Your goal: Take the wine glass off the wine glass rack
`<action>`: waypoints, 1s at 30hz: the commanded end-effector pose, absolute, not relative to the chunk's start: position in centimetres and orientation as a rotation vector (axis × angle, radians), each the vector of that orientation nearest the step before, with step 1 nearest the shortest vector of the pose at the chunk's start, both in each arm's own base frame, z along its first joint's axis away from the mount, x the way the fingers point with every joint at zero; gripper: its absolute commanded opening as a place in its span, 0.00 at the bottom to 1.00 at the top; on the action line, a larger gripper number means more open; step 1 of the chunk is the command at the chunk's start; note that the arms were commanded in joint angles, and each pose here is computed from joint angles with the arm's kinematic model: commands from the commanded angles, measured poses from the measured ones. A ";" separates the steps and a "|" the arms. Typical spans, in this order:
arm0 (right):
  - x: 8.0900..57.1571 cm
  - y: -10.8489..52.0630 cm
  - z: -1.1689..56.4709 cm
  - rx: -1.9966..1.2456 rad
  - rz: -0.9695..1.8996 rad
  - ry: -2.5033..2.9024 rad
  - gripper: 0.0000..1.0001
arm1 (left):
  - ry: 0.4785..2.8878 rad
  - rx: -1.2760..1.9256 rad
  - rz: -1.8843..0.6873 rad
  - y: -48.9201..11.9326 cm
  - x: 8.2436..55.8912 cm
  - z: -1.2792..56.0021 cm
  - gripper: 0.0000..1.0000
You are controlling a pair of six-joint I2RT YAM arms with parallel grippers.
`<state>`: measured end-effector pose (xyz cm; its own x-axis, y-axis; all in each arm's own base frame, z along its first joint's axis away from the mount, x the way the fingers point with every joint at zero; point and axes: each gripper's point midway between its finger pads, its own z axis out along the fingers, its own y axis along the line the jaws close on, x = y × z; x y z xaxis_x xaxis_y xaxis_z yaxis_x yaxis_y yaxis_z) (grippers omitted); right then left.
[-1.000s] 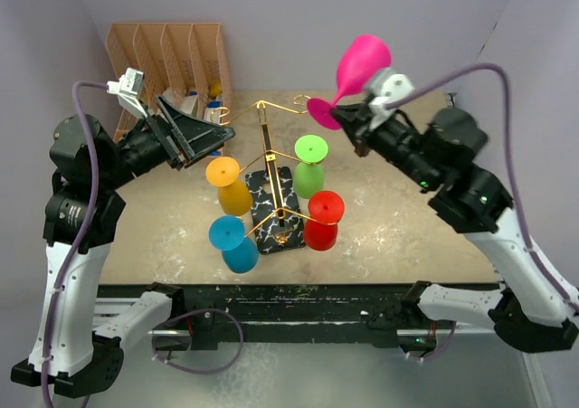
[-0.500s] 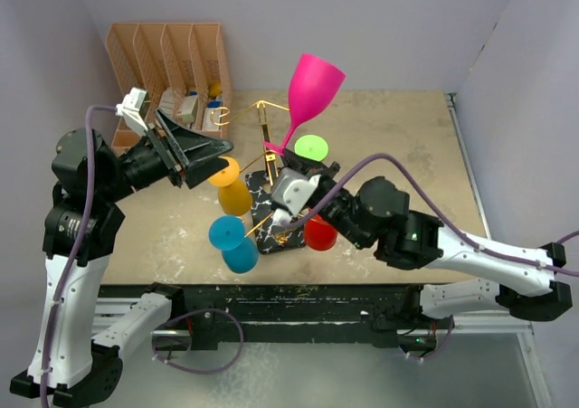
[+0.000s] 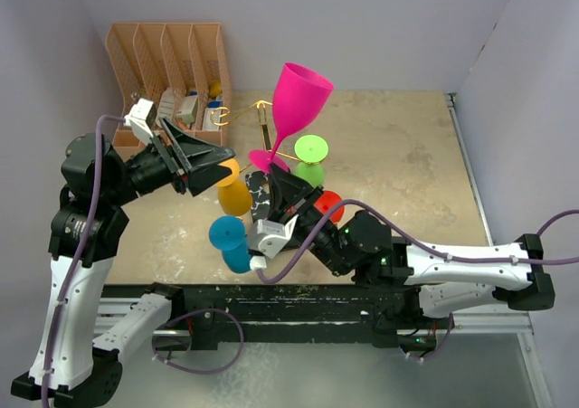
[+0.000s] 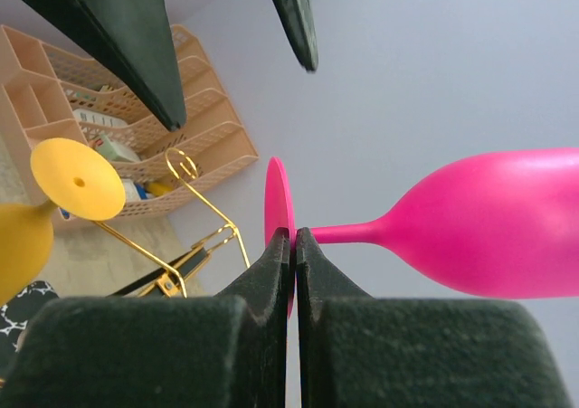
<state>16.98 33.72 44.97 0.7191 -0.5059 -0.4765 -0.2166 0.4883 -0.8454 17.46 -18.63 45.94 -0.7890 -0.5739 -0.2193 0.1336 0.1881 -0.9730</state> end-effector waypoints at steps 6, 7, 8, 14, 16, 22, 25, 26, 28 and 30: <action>15.4 33.9 46.8 -0.973 -0.263 0.685 0.00 | 1.908 -0.523 -1.754 -18.9 17.6 45.8 0.69; 15.3 34.1 46.7 -0.973 -0.266 0.677 0.00 | 1.910 -0.520 -1.758 -19.0 17.6 45.7 0.69; 15.2 34.3 46.5 -0.975 -0.270 0.672 0.00 | 1.908 -0.514 -1.761 -19.0 17.6 45.7 0.69; 14.9 35.4 45.7 -0.978 -0.299 0.636 0.00 | 1.912 -0.536 -1.813 -19.2 17.3 45.6 0.64; 14.7 35.9 45.5 -0.979 -0.297 0.623 0.00 | 1.918 -0.542 -1.823 -19.3 17.4 45.3 0.60; 14.5 36.2 45.4 -0.969 -0.310 0.609 0.00 | 1.905 -0.533 -1.869 -19.5 17.3 45.0 0.33; 14.4 36.1 45.5 -0.963 -0.304 0.609 0.00 | 1.897 -0.519 -1.882 -19.6 17.4 44.9 0.26; 14.5 36.1 45.5 -0.962 -0.304 0.613 0.01 | 1.885 -0.505 -1.890 -19.6 17.4 45.0 0.23; 14.5 36.1 44.6 -0.977 -0.309 0.617 0.03 | 1.866 -0.487 -1.903 -19.7 17.3 45.2 0.14; 14.5 35.9 44.2 -0.979 -0.309 0.625 0.04 | 1.849 -0.467 -1.907 -19.7 17.3 45.3 0.05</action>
<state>14.64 37.53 42.72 0.7899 -0.5351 -0.2994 -0.0338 0.4494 -0.8927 17.99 -19.62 43.25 -0.8401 -0.5388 -0.0630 0.0333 0.0647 -0.9973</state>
